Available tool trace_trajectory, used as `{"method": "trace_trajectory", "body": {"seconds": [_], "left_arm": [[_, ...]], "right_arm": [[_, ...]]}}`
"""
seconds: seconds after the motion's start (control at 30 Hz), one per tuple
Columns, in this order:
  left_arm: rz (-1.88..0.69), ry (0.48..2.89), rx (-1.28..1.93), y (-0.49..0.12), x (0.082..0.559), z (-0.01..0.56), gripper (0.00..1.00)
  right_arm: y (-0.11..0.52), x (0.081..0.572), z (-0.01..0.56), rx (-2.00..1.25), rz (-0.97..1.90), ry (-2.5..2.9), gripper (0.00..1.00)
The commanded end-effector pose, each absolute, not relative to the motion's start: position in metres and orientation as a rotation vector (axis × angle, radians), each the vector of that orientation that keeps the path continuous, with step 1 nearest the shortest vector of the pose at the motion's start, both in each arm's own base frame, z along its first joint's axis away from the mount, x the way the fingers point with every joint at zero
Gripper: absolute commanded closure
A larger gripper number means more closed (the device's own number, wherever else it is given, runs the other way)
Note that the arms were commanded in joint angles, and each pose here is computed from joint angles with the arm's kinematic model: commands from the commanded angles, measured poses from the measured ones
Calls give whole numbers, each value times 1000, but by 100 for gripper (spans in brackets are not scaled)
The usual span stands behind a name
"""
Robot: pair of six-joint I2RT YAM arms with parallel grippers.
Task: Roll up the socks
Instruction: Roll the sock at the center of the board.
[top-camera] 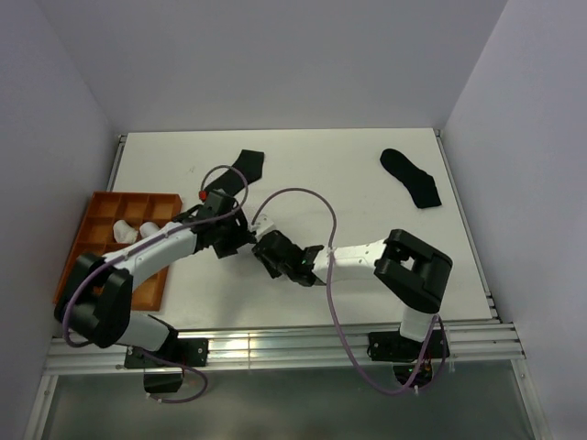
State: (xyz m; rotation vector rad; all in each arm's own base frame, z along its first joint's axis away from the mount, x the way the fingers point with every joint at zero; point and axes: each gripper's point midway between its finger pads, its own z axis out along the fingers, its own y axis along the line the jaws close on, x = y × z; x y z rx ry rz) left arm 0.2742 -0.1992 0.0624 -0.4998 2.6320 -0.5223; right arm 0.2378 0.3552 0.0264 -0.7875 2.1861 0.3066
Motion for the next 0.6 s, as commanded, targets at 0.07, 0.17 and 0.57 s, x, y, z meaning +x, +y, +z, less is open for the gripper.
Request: {"method": "trace_trajectory", "body": {"seconds": [0.07,0.17,0.57], "left_arm": [[-571,2422,-748,-172,284,92,28],[-678,2384,-768,-178,276,94,28],[-799,2472,-736,-215,243,46,31]], "right_arm": [[347,202,0,-782,658,2441,100],[350,200,0,-720,812,2503,100],[356,193,4,-353,1415,2608,100]]}}
